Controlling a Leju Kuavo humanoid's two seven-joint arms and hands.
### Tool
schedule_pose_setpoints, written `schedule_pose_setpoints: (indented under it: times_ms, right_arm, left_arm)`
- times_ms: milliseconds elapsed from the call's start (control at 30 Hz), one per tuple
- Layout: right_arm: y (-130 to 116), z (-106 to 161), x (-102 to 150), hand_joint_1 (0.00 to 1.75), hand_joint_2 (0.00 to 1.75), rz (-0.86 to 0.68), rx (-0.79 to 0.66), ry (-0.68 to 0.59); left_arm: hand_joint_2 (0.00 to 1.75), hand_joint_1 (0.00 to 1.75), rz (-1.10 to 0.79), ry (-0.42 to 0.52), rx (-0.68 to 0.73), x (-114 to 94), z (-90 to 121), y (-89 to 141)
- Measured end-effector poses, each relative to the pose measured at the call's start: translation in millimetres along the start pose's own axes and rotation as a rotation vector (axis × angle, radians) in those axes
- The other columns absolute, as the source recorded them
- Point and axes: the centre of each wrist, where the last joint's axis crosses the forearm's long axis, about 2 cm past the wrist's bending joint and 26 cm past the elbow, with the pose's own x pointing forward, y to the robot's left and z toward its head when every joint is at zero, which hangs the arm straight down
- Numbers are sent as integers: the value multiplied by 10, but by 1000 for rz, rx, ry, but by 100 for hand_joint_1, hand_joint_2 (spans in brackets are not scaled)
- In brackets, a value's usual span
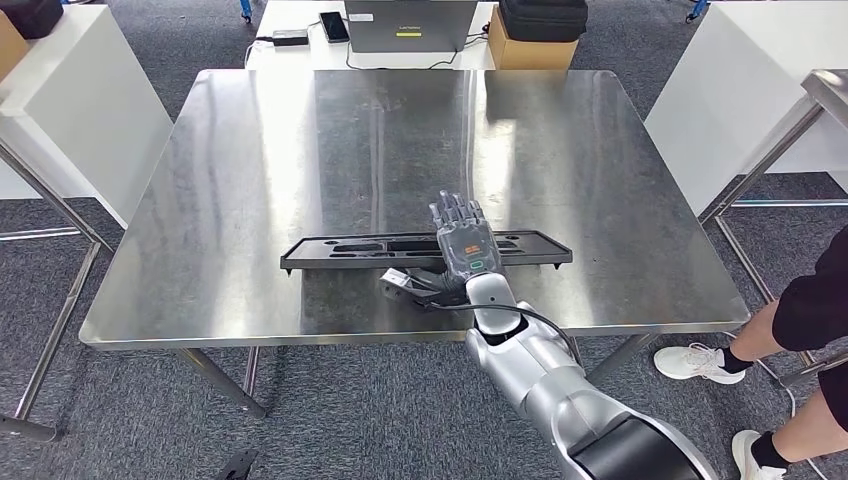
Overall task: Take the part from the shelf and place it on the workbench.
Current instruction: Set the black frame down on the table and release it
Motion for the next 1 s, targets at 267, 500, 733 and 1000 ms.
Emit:
schedule_pose_setpoints:
  times_ms: [267,500,733,1000]
  right_arm:
    - [60,14,39,0,0,-163,212,-7]
    - [86,27,60,0,0,-195,237,2]
    - [95,32,69,0,0,-201,244,5]
    - [97,33,69,0,0,-202,245,6]
  left_arm:
    - [0,0,15,6,2,-16,-9,20]
    - [0,0,23,8,3,-18,-13,35]
    - [0,0,28,10,3,-19,-15,44]
    - [0,0,29,10,4,-20,-16,47]
